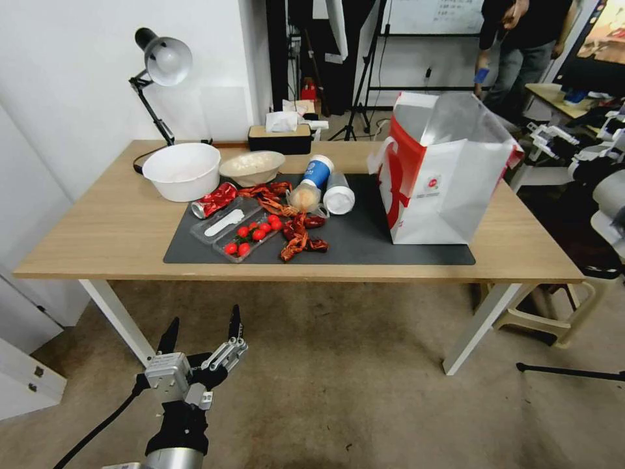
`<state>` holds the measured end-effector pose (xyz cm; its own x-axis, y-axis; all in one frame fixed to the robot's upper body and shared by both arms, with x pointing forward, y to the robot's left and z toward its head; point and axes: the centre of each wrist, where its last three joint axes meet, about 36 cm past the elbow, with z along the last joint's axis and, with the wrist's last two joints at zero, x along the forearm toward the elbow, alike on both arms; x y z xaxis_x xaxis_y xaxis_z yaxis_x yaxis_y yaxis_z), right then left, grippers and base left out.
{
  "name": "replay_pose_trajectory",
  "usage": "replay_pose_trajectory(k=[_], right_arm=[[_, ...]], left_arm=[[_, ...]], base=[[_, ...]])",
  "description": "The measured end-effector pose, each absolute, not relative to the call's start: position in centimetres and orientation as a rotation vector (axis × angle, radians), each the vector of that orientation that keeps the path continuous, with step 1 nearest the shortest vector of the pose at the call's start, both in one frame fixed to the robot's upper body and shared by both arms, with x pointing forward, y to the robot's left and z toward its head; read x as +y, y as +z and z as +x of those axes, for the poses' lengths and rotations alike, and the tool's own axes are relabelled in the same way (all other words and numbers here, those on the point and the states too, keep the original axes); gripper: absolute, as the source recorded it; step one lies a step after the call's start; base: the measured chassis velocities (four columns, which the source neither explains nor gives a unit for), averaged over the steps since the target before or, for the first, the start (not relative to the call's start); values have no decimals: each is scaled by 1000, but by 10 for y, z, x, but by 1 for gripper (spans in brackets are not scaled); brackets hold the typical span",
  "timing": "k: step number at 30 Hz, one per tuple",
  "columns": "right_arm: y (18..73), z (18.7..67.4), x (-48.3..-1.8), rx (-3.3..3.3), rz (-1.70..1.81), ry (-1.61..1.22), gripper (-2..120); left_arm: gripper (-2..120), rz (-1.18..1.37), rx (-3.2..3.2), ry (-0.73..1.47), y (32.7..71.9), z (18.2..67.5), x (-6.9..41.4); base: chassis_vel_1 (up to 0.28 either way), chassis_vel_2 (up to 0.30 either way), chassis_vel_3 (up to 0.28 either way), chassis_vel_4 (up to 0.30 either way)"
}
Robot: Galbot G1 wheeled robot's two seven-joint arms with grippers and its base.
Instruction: Pick up the food delivery bag from the floor and place it on the table.
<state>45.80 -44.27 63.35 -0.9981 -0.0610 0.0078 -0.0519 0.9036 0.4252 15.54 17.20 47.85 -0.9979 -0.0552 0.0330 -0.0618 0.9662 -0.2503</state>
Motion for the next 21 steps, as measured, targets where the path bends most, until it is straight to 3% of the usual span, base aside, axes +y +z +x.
replay_pose_trajectory(k=[21], right_arm=[[626,445,-438,-3085,144,-577,100]], left_arm=[[100,85,-3076,398,481,157,176]], base=[[0,0,0,0]])
